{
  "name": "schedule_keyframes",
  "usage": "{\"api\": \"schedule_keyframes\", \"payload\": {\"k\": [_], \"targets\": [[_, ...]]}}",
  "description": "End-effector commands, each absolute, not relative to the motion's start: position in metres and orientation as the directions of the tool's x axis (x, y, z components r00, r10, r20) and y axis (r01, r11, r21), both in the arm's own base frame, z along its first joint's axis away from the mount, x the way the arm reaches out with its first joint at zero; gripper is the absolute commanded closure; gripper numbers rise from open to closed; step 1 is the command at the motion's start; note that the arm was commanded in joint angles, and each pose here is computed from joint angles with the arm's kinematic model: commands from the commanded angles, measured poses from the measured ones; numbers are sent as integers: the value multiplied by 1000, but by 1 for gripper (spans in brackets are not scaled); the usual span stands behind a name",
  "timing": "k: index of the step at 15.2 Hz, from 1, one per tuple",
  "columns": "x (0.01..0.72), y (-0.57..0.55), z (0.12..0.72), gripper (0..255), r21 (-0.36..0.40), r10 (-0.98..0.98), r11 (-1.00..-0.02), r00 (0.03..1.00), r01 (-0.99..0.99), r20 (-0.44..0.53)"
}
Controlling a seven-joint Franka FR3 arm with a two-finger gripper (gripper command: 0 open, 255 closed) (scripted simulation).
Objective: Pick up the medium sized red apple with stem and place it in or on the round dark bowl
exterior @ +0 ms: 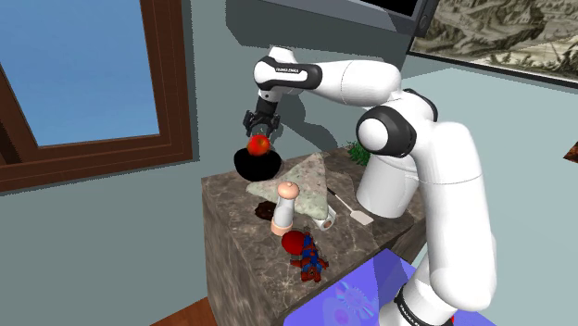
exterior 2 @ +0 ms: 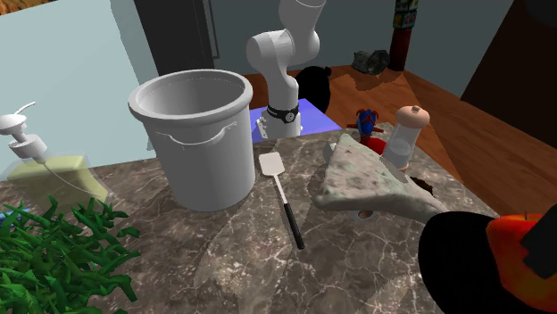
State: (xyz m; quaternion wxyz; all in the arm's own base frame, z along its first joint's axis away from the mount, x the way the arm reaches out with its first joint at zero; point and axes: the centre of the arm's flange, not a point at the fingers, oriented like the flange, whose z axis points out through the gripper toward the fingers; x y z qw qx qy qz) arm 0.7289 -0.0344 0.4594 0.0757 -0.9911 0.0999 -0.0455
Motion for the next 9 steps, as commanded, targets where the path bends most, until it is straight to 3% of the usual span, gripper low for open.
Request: {"api": "schedule_keyframes", "payload": {"k": [1,4,9], "targets": [[729,-35,459,0,-159,-205,-969,976,-191,74],[729,-34,459,0,-159,-205,-969,976,-191,74],[724,-42,508,0,-159,-205,-969,976,-191,74]]}}
